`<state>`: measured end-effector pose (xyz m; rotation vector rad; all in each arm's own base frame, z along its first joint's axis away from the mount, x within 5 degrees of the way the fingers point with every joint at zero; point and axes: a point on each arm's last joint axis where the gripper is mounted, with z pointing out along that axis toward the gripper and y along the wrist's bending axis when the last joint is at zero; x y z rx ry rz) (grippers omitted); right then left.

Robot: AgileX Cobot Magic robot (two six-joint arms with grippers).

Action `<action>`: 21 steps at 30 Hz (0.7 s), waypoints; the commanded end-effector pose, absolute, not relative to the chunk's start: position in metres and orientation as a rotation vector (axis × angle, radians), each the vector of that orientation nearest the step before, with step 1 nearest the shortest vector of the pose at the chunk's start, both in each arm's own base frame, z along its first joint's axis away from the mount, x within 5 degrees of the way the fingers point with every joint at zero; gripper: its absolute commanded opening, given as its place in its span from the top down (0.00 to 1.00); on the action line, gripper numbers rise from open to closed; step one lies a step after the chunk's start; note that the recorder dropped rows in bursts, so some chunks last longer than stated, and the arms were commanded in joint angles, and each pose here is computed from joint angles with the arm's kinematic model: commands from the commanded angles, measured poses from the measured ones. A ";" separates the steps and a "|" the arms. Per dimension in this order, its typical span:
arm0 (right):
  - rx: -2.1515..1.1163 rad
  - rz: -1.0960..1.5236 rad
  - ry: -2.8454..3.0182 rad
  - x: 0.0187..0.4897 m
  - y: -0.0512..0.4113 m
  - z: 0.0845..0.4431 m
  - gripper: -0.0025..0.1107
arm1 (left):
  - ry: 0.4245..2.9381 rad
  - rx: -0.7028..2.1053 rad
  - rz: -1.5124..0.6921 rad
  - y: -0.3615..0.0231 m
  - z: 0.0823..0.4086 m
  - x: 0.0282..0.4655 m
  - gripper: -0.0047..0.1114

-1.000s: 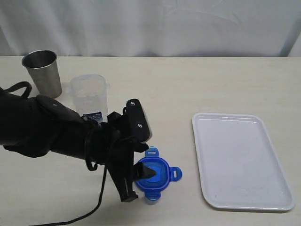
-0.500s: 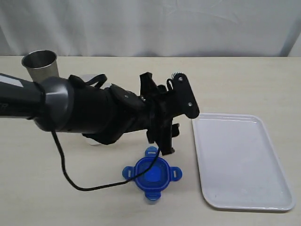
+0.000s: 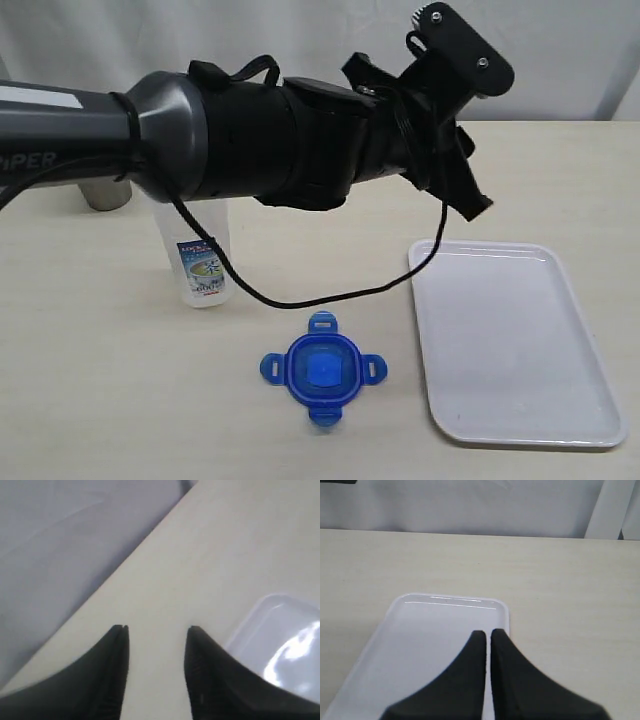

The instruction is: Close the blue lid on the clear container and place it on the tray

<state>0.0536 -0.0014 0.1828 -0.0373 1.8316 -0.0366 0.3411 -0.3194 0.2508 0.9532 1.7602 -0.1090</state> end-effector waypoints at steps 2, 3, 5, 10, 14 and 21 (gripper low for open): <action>-0.041 -0.041 1.828 0.053 -0.001 0.182 0.94 | 1.751 0.926 -0.748 -0.326 0.257 0.338 0.84; -0.041 -0.041 1.828 0.053 -0.001 0.182 0.94 | 1.755 0.960 -0.856 -0.322 0.258 0.337 0.86; -0.041 -0.041 1.828 0.053 -0.001 0.182 0.94 | 1.769 1.168 -1.035 -0.309 0.258 0.335 0.90; -0.041 -0.041 1.828 0.053 -0.001 0.182 0.94 | 1.995 1.777 -0.582 -0.285 0.240 0.331 0.90; -0.041 -0.041 1.828 0.053 -0.001 0.182 0.94 | 2.008 2.024 -0.113 -0.283 0.229 0.325 0.90; -0.041 -0.041 1.828 0.053 -0.001 0.182 0.94 | 2.124 2.144 -0.110 -0.286 0.180 0.327 0.76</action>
